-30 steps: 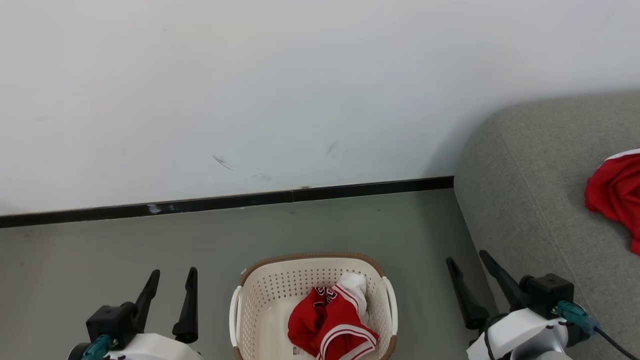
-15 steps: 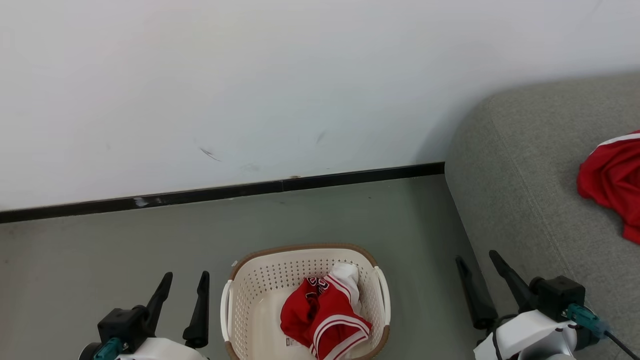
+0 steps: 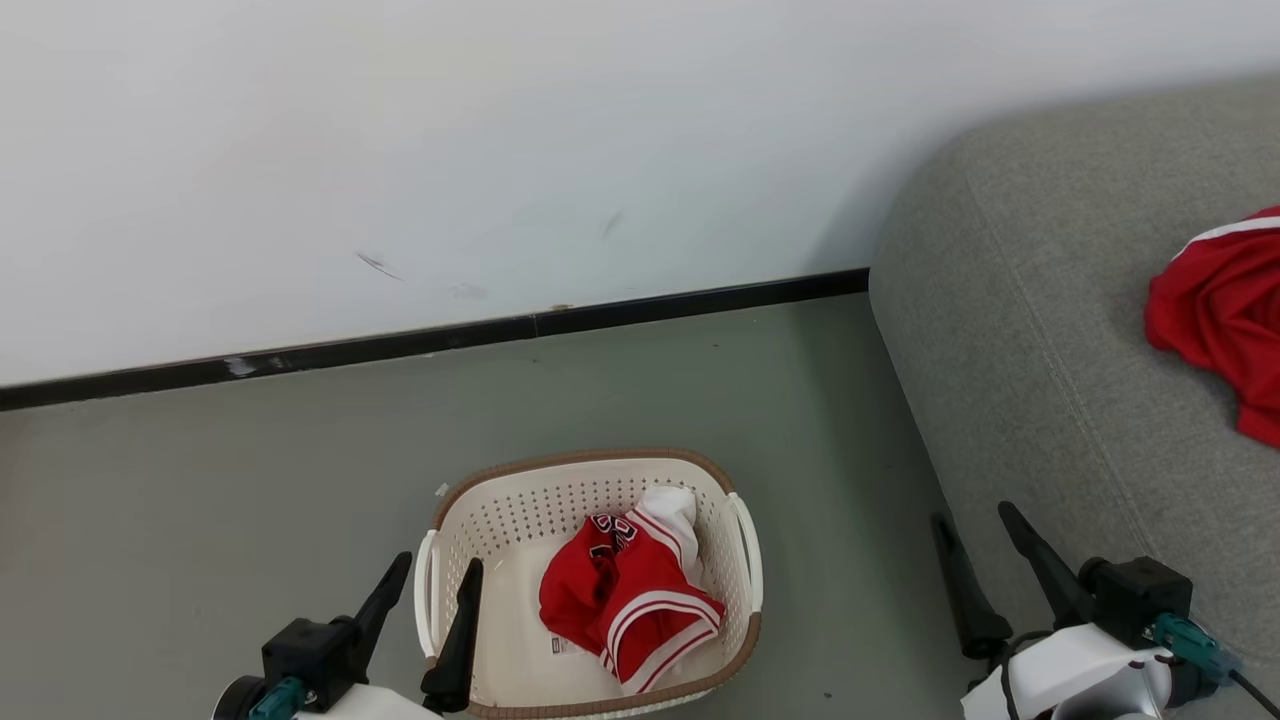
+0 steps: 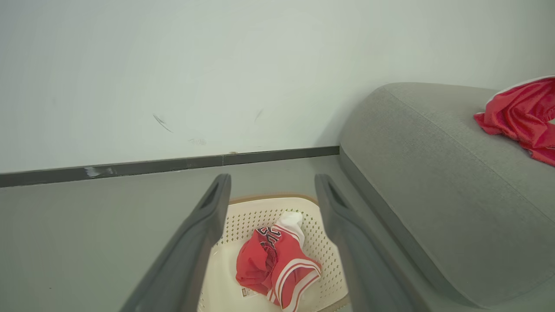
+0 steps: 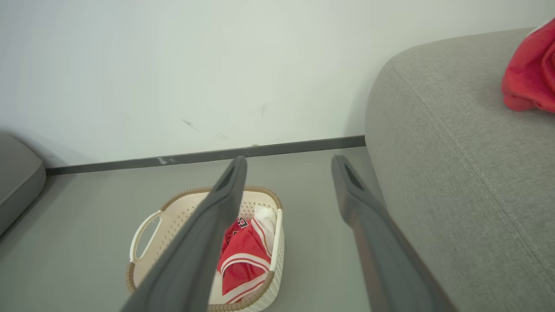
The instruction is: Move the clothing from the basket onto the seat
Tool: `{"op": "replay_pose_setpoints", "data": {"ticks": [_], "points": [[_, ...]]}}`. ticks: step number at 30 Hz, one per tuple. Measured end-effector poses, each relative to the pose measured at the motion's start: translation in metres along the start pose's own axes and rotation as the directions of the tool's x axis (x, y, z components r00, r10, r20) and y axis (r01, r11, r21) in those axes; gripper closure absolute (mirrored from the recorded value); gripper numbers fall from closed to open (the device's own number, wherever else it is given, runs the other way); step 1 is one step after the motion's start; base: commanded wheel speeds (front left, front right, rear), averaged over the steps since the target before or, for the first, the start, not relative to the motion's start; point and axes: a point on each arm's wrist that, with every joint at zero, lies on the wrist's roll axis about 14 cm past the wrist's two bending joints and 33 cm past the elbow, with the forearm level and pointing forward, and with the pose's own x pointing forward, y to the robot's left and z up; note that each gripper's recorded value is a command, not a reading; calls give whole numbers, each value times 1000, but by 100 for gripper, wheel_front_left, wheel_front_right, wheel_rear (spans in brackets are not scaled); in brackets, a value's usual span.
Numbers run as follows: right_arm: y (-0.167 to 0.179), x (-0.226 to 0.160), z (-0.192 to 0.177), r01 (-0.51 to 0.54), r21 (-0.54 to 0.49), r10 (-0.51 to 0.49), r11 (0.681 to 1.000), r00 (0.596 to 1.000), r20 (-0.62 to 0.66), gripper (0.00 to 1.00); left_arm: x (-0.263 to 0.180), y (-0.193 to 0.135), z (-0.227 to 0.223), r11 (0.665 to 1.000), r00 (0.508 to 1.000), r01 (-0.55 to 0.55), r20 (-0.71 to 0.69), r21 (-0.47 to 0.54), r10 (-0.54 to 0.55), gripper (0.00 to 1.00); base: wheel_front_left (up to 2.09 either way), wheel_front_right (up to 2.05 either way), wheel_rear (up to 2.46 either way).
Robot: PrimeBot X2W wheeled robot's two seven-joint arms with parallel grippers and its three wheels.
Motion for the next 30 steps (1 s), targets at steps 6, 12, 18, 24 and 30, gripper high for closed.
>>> {"op": "replay_pose_setpoints", "data": {"ticks": [6,12,18,24,30], "points": [[-8,0,-9,28,3,-28,1000,999,-27,0,15,-14,-12,998,997,56,-47,3,-55,0,0,0,0],[-19,0,-19,62,4,-62,998,996,-59,0,31,-29,-27,992,987,124,-109,21,-121,0,0,0,0],[-26,2,-27,87,2,-87,996,993,-81,0,49,-37,-38,985,975,169,-152,29,-163,0,0,0,0],[-34,7,-32,109,-1,-109,994,989,-95,0,64,-46,-59,977,952,214,-227,21,-204,0,0,0,0],[-41,19,-32,122,-13,-122,993,988,-90,0,74,-52,-82,968,924,252,-300,8,-238,0,0,0,0]]}}
